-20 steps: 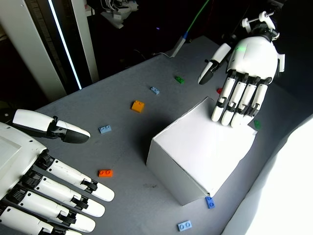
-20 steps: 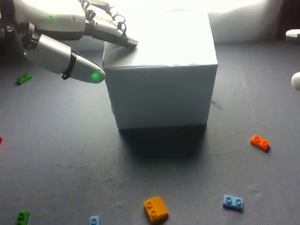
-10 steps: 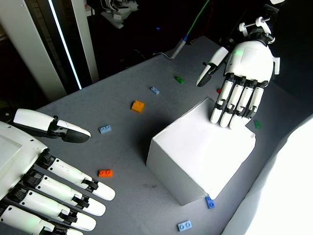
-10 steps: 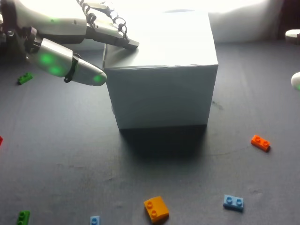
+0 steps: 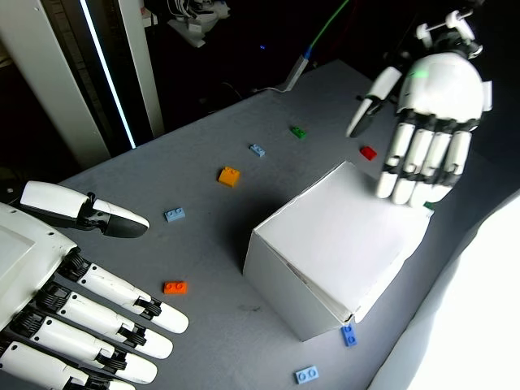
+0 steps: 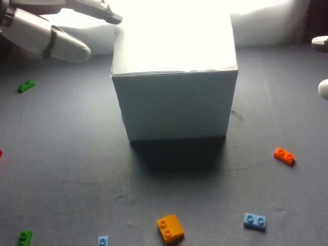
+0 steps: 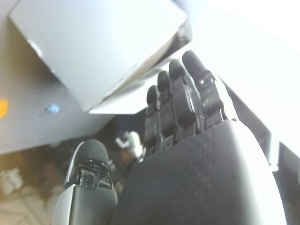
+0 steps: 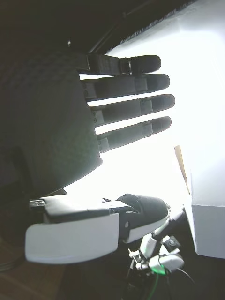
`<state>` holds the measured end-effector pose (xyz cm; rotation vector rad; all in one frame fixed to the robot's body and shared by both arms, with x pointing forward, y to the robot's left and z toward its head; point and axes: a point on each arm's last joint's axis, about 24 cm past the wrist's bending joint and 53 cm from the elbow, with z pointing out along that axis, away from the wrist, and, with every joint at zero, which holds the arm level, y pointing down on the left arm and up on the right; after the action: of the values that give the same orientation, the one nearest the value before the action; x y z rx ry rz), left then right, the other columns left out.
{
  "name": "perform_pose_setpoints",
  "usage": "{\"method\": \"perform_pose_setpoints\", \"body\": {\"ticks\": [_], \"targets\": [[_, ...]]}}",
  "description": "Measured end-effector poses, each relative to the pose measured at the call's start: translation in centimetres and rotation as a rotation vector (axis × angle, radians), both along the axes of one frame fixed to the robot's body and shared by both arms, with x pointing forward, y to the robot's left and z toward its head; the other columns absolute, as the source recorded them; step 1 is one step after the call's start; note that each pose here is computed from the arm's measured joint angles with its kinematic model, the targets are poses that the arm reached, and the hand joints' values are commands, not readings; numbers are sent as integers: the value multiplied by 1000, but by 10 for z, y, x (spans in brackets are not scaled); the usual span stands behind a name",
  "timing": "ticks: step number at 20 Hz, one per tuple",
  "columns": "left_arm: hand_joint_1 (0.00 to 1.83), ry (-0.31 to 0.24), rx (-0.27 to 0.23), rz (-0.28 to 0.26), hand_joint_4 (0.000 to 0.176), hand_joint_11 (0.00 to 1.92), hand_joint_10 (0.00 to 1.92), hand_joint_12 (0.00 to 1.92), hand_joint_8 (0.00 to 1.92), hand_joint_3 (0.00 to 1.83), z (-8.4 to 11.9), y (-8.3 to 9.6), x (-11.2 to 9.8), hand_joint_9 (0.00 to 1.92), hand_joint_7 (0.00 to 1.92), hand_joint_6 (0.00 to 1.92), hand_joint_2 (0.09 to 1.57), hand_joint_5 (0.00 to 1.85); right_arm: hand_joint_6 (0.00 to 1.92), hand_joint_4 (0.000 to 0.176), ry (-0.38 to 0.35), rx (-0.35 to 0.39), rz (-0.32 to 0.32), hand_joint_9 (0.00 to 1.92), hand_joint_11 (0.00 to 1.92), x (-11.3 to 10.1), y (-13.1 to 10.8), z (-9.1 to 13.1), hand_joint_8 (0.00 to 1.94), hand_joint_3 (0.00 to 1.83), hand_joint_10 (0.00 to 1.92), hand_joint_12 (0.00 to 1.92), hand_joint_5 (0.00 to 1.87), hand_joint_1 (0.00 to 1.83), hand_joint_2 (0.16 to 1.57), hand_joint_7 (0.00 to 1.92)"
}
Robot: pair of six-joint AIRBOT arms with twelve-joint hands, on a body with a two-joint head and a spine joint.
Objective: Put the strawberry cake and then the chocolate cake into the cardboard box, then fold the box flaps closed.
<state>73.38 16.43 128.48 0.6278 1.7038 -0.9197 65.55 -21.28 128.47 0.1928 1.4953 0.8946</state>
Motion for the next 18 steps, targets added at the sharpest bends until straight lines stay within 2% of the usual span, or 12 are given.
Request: {"method": "perform_pose_setpoints", "body": {"ticks": [3, 5, 7, 8, 10, 11, 12, 13, 14, 15, 16, 18], "targets": [[0, 2, 43, 2, 0, 0, 22, 1186, 18, 1, -7, 16, 0, 372, 398, 17, 1288, 334, 18, 0, 0, 0, 0, 406, 0, 0, 0, 0, 14, 0, 21, 861, 359, 0, 1187, 427], [0, 10, 64, -21, 0, 31, 150, 1571, 79, 5, -12, 22, -7, 620, 629, 66, 1308, 500, 48, 0, 0, 0, 0, 616, 34, 0, 0, 0, 34, 0, 67, 1223, 561, 0, 1184, 653], [20, 21, 70, -54, 0, 76, 562, 1668, 41, 0, -14, 27, -19, 555, 756, 34, 1342, 608, 39, 0, -2, -3, 2, 727, 102, 0, 0, 0, 21, 0, 69, 1264, 659, 0, 1187, 759], [138, 37, 65, -66, 0, 226, 986, 1711, 173, 2, -15, 30, -25, 617, 975, 113, 1361, 851, 85, 0, -1, -4, 2, 867, 291, 0, 0, 0, 73, 0, 314, 1464, 937, 42, 1252, 1015], [219, 53, 61, -94, 0, 294, 1204, 1765, 572, 0, -17, 31, -40, 649, 982, 159, 1365, 1024, 108, 0, -3, -5, 1, 814, 335, 0, 0, 0, 81, 1, 765, 1624, 1069, 2, 1299, 1157], [239, 56, 62, -110, 0, 373, 1340, 1805, 804, 1, -18, 31, -49, 716, 987, 328, 1373, 1074, 259, 0, 0, -4, 4, 898, 478, 0, 1, -1, 225, 2, 1143, 1775, 1131, 12, 1320, 1289], [223, 78, 70, -142, 0, 479, 1492, 1893, 1045, 1, -25, 32, -63, 802, 995, 711, 1393, 1005, 808, 0, 11, 1, 6, 1012, 743, 0, 2, -2, 916, 2, 1597, 1900, 1076, 1, 1348, 1250], [223, 89, 76, -148, 0, 479, 1492, 1893, 1045, 1, -29, 33, -66, 802, 995, 711, 1393, 1005, 808, 0, 10, 1, 6, 1012, 743, 0, 2, -2, 916, 2, 1597, 1900, 1076, 1, 1348, 1250], [211, 107, 87, -153, 0, 498, 1530, 1915, 1089, 1, -37, 33, -69, 815, 996, 838, 1400, 965, 999, 0, 9, 0, 6, 1029, 799, 0, 2, -2, 1171, 1, 1703, 1917, 1026, 0, 1351, 1193], [207, 122, 100, -160, 0, 504, 1537, 1920, 1103, 1, -43, 34, -72, 817, 994, 894, 1402, 943, 1073, 0, 8, -1, 7, 1029, 813, 0, 2, -2, 1253, 0, 1731, 1920, 1001, 0, 1351, 1169], [260, 141, 106, -161, 0, 725, 1607, 1921, 1214, 3, -48, 36, -75, 990, 1100, 1099, 1420, 971, 1420, 0, 9, -1, 7, 1186, 1021, 0, 2, -2, 1481, 8, 1835, 1921, 1068, 0, 1395, 1255], [274, 145, 84, -158, 0, 891, 1675, 1921, 1320, 5, -44, 41, -76, 1102, 1165, 1351, 1440, 980, 1589, 0, 8, 1, 6, 1276, 1102, 0, 2, -2, 1629, 6, 1882, 1921, 1088, 0, 1419, 1315]]}}
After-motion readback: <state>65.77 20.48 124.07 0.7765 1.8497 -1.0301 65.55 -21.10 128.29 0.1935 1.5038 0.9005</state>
